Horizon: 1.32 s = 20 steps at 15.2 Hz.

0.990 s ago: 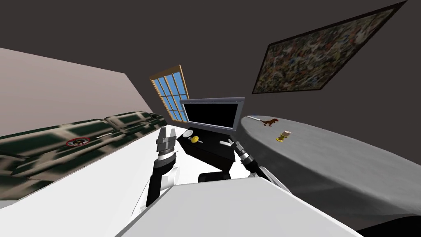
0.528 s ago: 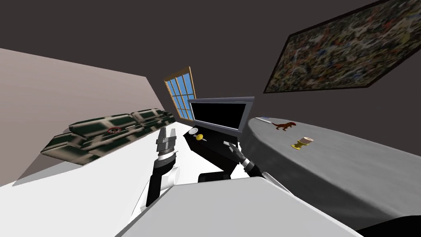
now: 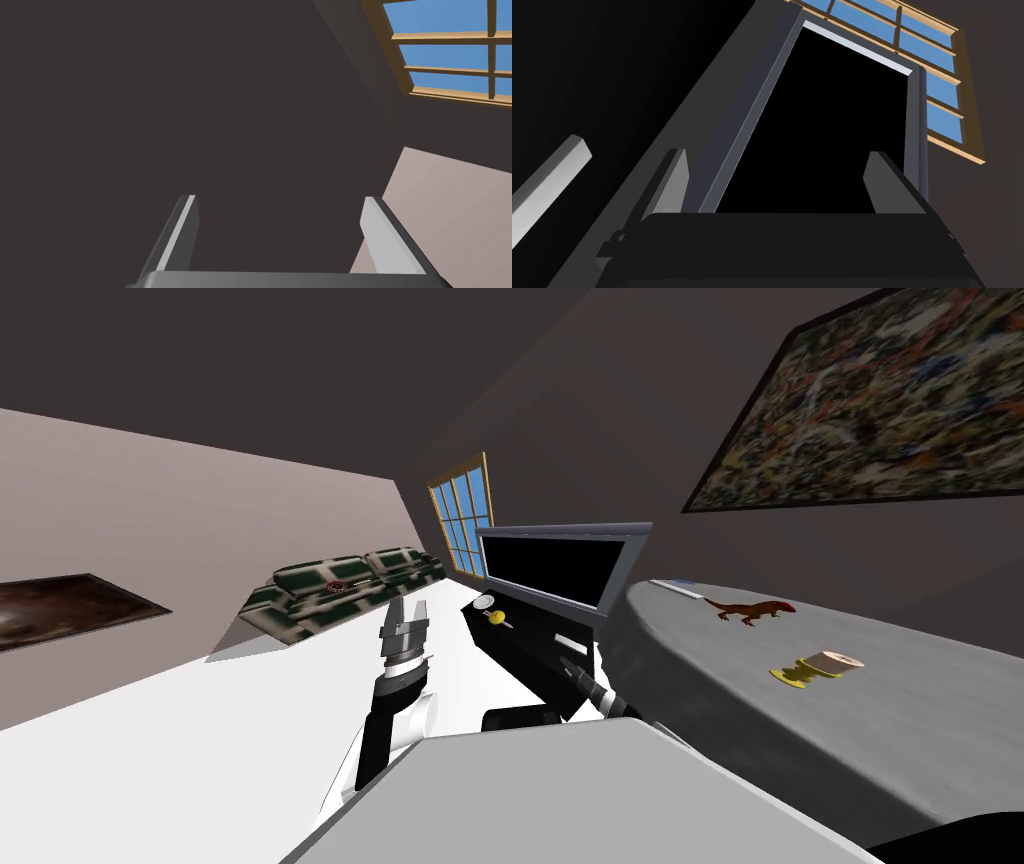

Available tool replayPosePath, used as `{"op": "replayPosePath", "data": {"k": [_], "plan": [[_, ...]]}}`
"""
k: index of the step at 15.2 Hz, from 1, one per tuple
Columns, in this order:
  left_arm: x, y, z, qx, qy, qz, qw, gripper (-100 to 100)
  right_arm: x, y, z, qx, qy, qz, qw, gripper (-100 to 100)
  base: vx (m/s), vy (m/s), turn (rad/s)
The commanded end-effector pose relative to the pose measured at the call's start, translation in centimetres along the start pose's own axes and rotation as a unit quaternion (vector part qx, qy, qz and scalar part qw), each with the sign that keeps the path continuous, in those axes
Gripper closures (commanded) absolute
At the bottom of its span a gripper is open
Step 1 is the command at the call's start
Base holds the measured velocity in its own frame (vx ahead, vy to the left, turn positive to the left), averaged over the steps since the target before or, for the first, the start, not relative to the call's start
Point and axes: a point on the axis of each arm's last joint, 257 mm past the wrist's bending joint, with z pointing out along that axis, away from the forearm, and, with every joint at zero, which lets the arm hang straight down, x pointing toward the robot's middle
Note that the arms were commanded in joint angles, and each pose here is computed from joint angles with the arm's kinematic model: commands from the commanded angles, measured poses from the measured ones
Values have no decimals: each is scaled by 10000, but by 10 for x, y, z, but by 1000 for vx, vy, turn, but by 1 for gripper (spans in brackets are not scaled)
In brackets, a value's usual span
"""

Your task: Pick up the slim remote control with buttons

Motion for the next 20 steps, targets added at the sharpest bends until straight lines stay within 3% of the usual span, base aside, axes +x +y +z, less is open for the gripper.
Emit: {"op": "replayPosePath", "data": {"k": [1,2,7,8,13,14,16,17,18,19,20], "plan": [[0,0,0,0,0,0,10000,0,4,-16,-3,185,82,-39,9998,-100,2,8,138],[0,0,0,0,0,0,10000,0,15,-40,-16,474,329,-179,9982,-100,9,22,302],[0,0,0,0,0,0,10000,0,24,-84,-41,993,570,-316,9929,-100,-7,-8,243],[0,0,0,-1,0,1,10000,0,32,-102,-56,1221,810,-462,9881,-100,11,8,246],[0,0,0,0,0,0,10000,0,36,-147,-90,1778,1041,-610,9767,-100,12,-3,272],[0,0,0,-1,0,1,10000,0,40,-166,-111,2043,1268,-756,9677,-100,29,1,333],[0,0,0,0,0,0,10000,0,39,-175,-118,2154,1266,-759,9653,-100,20,-6,231],[0,0,0,-1,0,1,10000,0,41,-195,-143,2431,1485,-905,9543,-100,22,-7,244],[0,0,0,0,0,0,10000,0,39,-201,-148,2515,1484,-908,9521,-100,25,-15,320],[0,0,0,0,0,0,10000,0,40,-218,-173,2774,1695,-1049,9398,-100,31,-21,447],[0,0,0,0,1,0,10000,0,38,-224,-179,2859,1692,-1053,9373,-100,42,-28,388]]}}
